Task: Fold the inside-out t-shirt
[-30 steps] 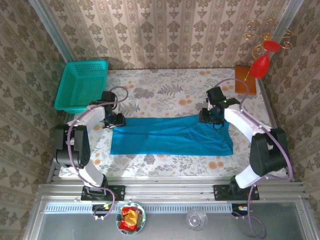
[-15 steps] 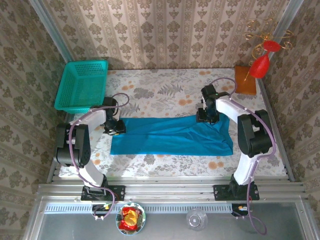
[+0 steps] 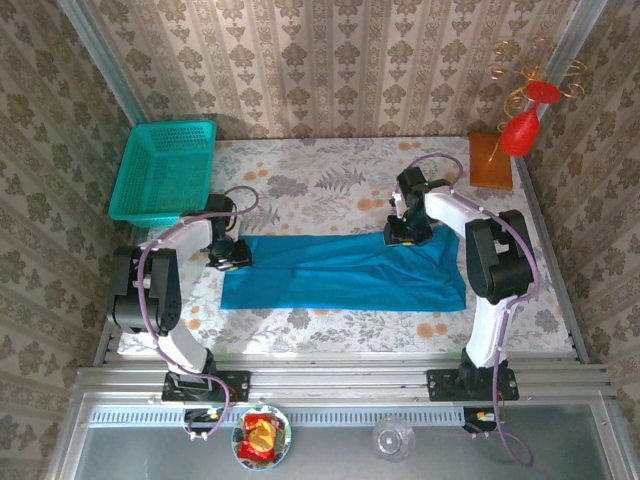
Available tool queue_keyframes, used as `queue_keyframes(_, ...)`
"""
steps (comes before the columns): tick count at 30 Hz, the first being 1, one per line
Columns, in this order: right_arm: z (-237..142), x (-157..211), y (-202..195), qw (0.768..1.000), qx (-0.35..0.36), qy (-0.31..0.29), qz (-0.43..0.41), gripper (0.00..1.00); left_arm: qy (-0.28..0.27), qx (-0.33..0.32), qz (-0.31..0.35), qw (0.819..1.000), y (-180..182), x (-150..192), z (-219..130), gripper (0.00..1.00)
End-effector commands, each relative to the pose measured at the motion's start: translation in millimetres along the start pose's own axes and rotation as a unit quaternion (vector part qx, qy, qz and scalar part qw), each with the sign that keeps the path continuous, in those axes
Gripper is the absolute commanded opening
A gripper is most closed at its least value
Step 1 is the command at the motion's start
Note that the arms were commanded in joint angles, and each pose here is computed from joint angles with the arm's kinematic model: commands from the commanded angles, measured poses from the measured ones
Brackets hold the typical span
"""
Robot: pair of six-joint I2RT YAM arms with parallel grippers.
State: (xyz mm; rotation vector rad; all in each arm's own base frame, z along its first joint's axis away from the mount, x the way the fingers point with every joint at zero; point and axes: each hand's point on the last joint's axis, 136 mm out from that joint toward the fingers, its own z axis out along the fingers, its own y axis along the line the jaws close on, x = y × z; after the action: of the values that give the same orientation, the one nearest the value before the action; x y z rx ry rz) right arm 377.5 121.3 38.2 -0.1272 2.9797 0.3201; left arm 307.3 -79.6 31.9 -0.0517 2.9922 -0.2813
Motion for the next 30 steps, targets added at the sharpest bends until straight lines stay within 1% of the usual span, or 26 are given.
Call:
queue_keyframes(1, -20, 17, 6, 1.000, 0.003, 0.008, -0.003, 0.22, -0.003, 0.004, 0.002, 1.000, 0, 3, -7, 0.32)
queue_keyframes(6, -35, 37, 5, 1.000, 0.021, 0.015, -0.002, 0.03, -0.013, 0.005, 0.003, 1.000, -1, 2, -13, 0.32)
queue_keyframes(7, -38, 43, 6, 1.000, 0.023, 0.017, -0.001, 0.00, -0.015, 0.006, 0.003, 1.000, -2, 2, -15, 0.32)
queue_keyframes(8, -40, 48, 7, 0.999, 0.026, 0.019, 0.001, 0.00, -0.017, 0.006, 0.003, 1.000, -2, 2, -15, 0.32)
queue_keyframes(13, -53, 81, 13, 0.999, 0.036, 0.017, 0.010, 0.00, -0.027, 0.011, 0.003, 1.000, -4, 0, -21, 0.31)
queue_keyframes(16, -57, 101, 17, 0.999, 0.033, 0.021, 0.014, 0.00, -0.042, 0.011, 0.003, 0.999, -5, -4, -25, 0.31)
queue_keyframes(21, -46, 128, 24, 0.999, 0.024, 0.039, 0.028, 0.00, -0.053, 0.011, 0.002, 0.999, -7, -9, -31, 0.31)
queue_keyframes(26, -35, 142, 13, 0.996, 0.055, 0.047, 0.054, 0.00, -0.056, 0.002, 0.000, 0.998, -4, -12, -33, 0.31)
queue_keyframes(27, -33, 143, 11, 0.995, 0.061, 0.046, 0.059, 0.02, -0.055, 0.002, -0.001, 0.999, -3, -12, -32, 0.31)
queue_keyframes(29, -30, 143, 6, 0.994, 0.072, 0.044, 0.067, 0.09, -0.053, -0.002, -0.004, 0.999, -3, -12, -31, 0.32)
queue_keyframes(30, -29, 143, 5, 0.994, 0.074, 0.043, 0.069, 0.15, -0.052, -0.006, -0.007, 0.999, 0, -12, -31, 0.32)
